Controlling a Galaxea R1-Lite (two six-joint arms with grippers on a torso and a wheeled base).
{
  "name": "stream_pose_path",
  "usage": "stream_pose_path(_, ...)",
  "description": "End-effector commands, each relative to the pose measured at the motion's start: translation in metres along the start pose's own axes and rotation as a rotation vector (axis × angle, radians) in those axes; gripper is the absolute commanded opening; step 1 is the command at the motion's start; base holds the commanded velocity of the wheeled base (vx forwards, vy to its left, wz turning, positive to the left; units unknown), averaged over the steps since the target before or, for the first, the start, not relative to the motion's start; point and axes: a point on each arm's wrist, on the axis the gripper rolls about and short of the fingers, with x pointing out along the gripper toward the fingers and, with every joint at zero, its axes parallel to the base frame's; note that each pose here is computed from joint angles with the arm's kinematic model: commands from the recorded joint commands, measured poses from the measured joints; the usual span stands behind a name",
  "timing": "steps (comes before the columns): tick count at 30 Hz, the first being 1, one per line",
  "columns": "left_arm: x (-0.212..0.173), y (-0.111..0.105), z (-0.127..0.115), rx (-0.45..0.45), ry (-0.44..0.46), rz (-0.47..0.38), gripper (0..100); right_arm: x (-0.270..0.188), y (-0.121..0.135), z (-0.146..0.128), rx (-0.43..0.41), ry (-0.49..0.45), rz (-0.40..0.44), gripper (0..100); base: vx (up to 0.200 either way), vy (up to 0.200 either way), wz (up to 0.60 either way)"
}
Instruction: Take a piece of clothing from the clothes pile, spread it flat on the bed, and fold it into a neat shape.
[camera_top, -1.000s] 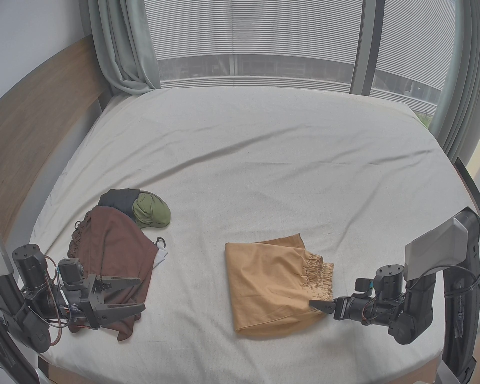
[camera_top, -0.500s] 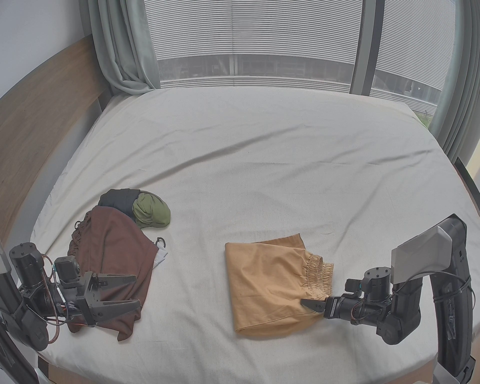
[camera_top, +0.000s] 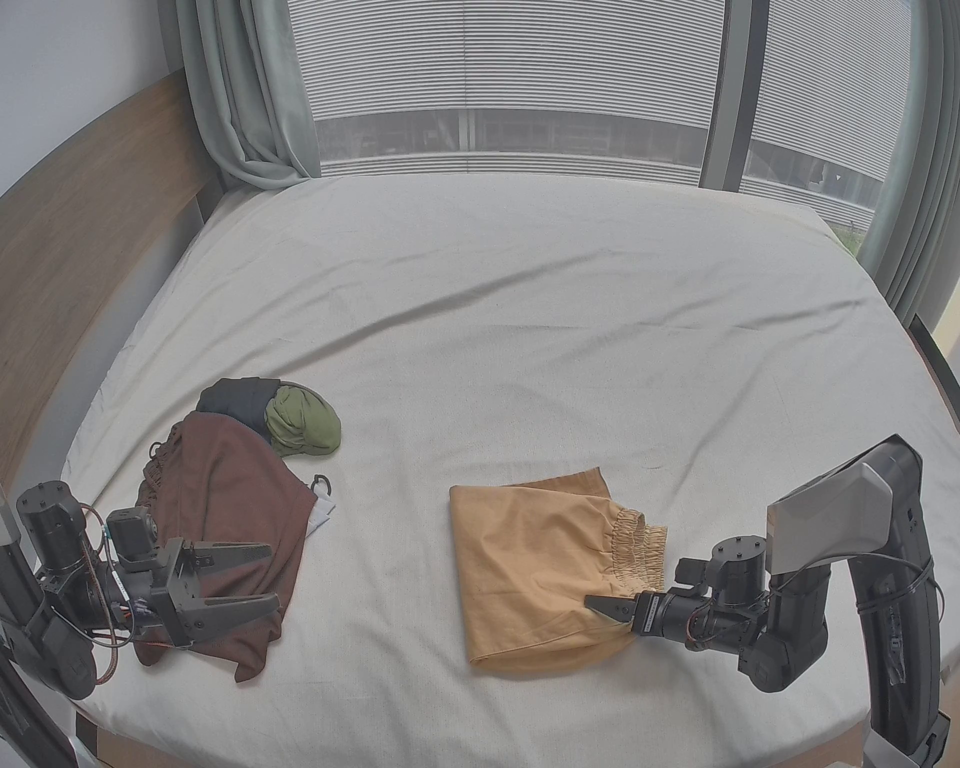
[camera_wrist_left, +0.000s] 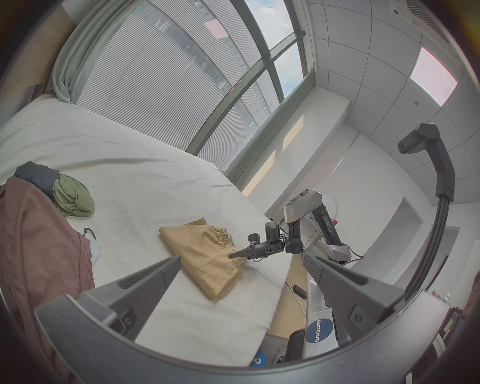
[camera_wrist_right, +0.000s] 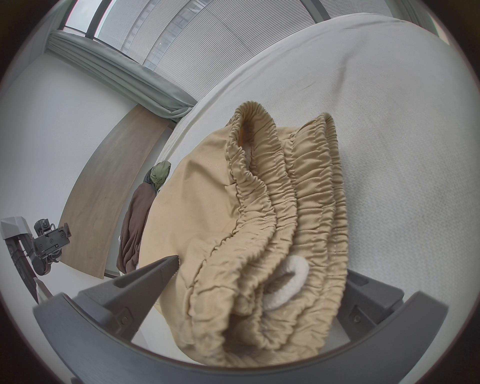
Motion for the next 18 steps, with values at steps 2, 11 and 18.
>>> stream_pose_path(2, -0.0001, 0.0001, 0.0001, -0.002, 0.000, 0.001, 100, 0.0026, 0.0002, 0.0011, -0.002, -0.007, 0.005, 100, 0.000, 0.000, 0.00)
stream_pose_path(11, 0.0001, 0.0006, 0.0001, -0.002, -0.001, 0.002, 100, 0.0033, -0.0003, 0.0018, -0.001, -0.012, 0.003, 0, 0.000, 0.000, 0.00)
stream_pose_path(18, 0.0002, 0.0008, 0.0004, 0.001, -0.001, 0.002, 100, 0.0033, -0.0003, 0.0018, -0.001, -0.012, 0.003, 0, 0.000, 0.000, 0.00)
